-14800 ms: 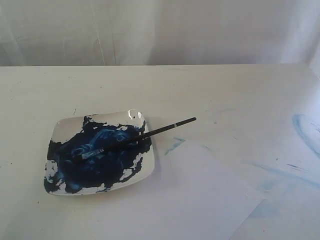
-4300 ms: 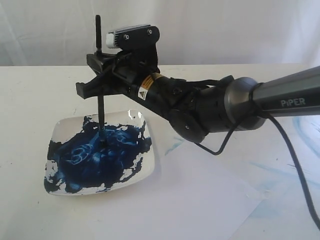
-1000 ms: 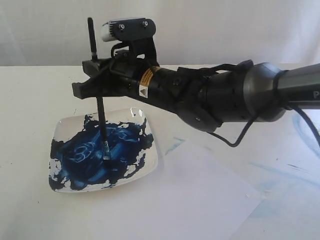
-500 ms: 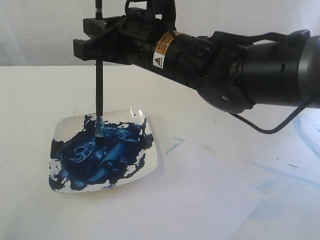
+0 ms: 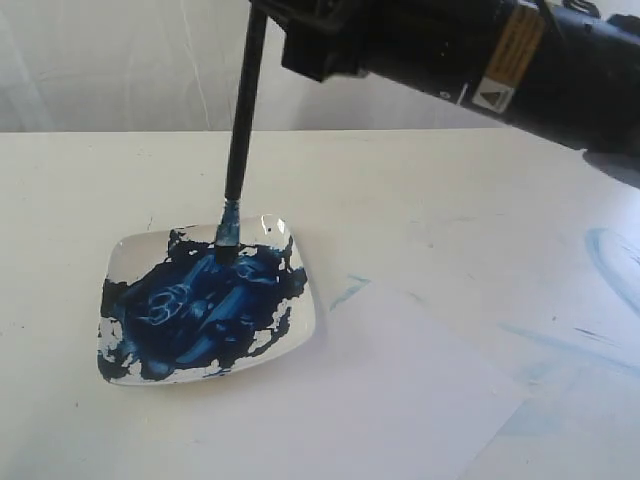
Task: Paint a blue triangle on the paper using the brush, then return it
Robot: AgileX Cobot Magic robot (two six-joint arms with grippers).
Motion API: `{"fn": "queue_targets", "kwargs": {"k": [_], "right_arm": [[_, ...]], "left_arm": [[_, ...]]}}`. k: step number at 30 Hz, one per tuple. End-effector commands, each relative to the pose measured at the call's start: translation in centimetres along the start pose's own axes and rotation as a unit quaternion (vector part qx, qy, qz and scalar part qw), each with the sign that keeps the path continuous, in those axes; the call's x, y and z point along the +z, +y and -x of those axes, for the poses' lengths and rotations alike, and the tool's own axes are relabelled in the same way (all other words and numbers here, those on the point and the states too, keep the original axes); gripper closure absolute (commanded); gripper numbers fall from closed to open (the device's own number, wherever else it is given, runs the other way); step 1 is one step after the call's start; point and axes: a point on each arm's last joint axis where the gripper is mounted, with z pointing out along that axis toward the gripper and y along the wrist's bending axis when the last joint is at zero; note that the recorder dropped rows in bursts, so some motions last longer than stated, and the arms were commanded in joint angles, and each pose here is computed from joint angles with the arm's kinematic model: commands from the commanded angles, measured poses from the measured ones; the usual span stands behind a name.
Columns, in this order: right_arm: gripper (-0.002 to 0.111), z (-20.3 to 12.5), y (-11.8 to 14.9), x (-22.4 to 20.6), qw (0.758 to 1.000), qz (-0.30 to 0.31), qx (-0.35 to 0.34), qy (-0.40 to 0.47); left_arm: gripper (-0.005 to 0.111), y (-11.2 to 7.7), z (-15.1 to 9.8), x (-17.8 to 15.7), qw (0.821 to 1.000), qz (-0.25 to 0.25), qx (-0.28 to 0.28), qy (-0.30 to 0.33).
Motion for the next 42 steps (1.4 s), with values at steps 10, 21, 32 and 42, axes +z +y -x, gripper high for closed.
{"fn": "queue_targets", "kwargs": {"k": [10,21,32,42], "right_arm": [[0.108,0.4,3.3,-6.5,1.000,0.005,-0.018,-0.020],[0.108,0.2,4.4,-7.7,0.999,0.003,-0.032,-0.024],[0.108,0.3,4.4,-7.7,0.999,0.003,-0.045,-0.025],[0.108,0.3,4.4,-7.7,0.999,0.004,-0.044,-0.026]], "left_arm": [[0.107,0.0,-0.1,0.0,1.000,-0.002,0.028,0.001],[0.107,0.0,-0.1,0.0,0.995,0.001,0.096,0.001],[0.107,0.2,3.5,-0.7,0.974,0.033,0.106,-0.198],[0.107,0.3,5.4,-1.9,0.942,0.048,0.092,-0.320]]}}
